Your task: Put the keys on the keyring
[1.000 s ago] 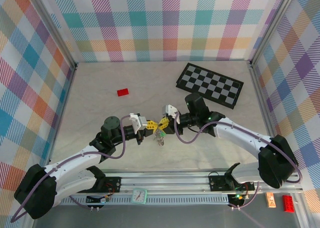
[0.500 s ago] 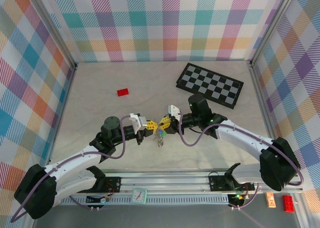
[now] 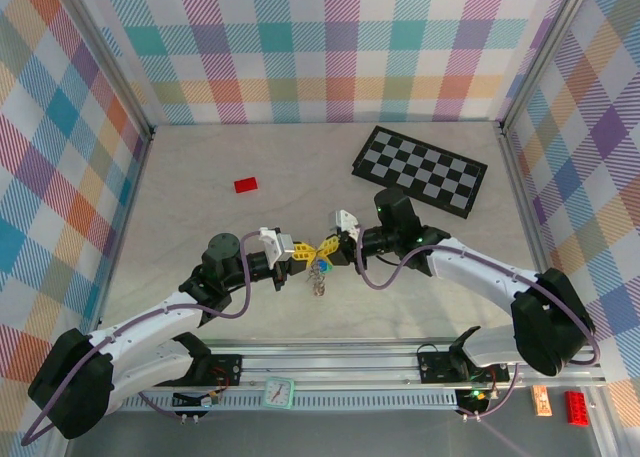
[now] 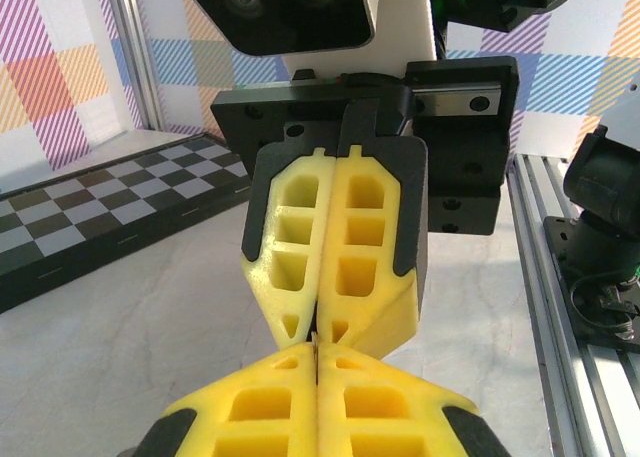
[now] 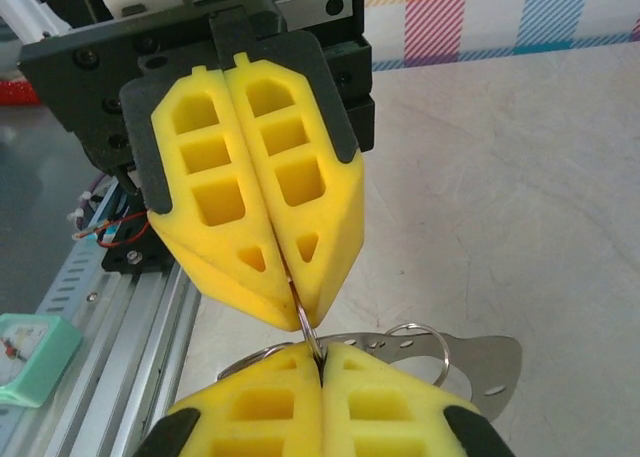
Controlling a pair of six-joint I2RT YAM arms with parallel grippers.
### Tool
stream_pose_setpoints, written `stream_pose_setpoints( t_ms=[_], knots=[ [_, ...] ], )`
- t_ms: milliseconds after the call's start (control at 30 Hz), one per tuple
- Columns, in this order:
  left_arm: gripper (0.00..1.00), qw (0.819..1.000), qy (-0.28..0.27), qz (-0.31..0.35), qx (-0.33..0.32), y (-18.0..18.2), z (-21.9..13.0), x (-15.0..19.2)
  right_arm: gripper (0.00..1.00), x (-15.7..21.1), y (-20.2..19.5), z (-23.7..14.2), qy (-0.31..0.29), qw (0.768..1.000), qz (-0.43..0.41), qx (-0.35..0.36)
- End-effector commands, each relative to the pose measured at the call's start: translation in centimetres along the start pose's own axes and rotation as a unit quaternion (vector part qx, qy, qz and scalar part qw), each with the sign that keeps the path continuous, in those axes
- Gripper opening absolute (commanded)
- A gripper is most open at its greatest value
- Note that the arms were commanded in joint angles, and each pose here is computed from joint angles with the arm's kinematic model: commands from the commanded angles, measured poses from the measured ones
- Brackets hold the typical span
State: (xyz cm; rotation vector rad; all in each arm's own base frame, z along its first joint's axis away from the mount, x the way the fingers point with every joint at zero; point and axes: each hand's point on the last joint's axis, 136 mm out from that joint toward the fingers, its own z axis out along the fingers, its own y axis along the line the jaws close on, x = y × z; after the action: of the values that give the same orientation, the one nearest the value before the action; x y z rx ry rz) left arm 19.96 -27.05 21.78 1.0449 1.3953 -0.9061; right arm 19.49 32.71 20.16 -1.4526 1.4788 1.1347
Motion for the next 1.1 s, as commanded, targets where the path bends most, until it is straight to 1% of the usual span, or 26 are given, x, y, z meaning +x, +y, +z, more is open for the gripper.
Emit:
stream_pose_setpoints(
  t_ms=[0, 33, 67, 100, 133, 200, 267, 433, 700, 800, 867, 933, 1033, 1067],
  knots=[
    [0.0, 1.0, -0.018, 0.021, 0.01, -0.5, 0.0, -1.5, 0.0, -1.5, 0.6, -0.3, -0.015, 0.999, -0.024, -0.017],
    [0.07, 1.0, -0.009, 0.022, 0.005, -0.3, 0.0, -1.4, 0.0, -1.5, 0.6, -0.4, -0.01, 0.999, -0.027, -0.015],
    [0.17, 1.0, -0.002, 0.024, 0.003, -0.2, -0.1, -1.3, 0.0, -1.4, 0.6, -0.5, -0.002, 1.0, -0.028, -0.012],
    [0.23, 1.0, 0.006, 0.027, 0.001, -0.2, -0.1, -1.1, 0.0, -1.3, 0.6, -0.6, 0.008, 1.0, -0.029, -0.009],
    [0.25, 0.999, 0.016, 0.031, 0.0, -0.2, -0.2, -1.0, 0.0, -1.1, 0.5, -0.8, 0.019, 0.999, -0.029, -0.005],
    [0.27, 0.998, 0.042, 0.038, 0.002, -0.1, -0.2, -0.5, 0.0, -0.7, 0.5, -1.0, 0.038, 0.999, -0.033, 0.0],
    [0.27, 0.996, 0.071, 0.045, 0.012, -0.2, -0.1, 0.0, 0.0, -0.5, 0.6, -1.1, 0.054, 0.998, -0.037, 0.002],
    [0.26, 0.992, 0.11, 0.058, 0.028, -0.3, 0.0, 0.5, 0.0, -1.1, 0.8, -1.3, 0.074, 0.996, -0.053, 0.006],
    [0.26, 0.989, 0.128, 0.052, 0.048, -0.6, 0.4, 1.1, 0.0, -1.3, 0.9, -0.8, 0.092, 0.994, -0.06, 0.004],
    [0.16, 0.99, 0.126, 0.055, 0.044, -0.3, 0.5, 1.1, 0.0, -1.3, 1.2, -0.5, 0.102, 0.993, -0.066, 0.001],
    [0.12, 0.99, 0.124, 0.056, 0.044, -0.3, 0.6, 1.0, 0.0, -1.2, 1.3, -0.4, 0.112, 0.991, -0.073, 0.002],
    [0.09, 0.989, 0.127, 0.057, 0.045, -0.3, 0.7, 1.0, 0.0, -1.2, 1.4, -0.2, 0.124, 0.989, -0.082, 0.004],
    [0.09, 0.989, 0.129, 0.054, 0.048, -0.3, 0.7, 1.0, 0.0, -1.1, 1.5, -0.1, 0.144, 0.985, -0.094, 0.006],
    [0.05, 0.989, 0.13, 0.054, 0.048, -0.3, 0.7, 1.1, 0.0, -1.2, 1.5, -0.1, 0.15, 0.984, -0.097, 0.008]
  ],
)
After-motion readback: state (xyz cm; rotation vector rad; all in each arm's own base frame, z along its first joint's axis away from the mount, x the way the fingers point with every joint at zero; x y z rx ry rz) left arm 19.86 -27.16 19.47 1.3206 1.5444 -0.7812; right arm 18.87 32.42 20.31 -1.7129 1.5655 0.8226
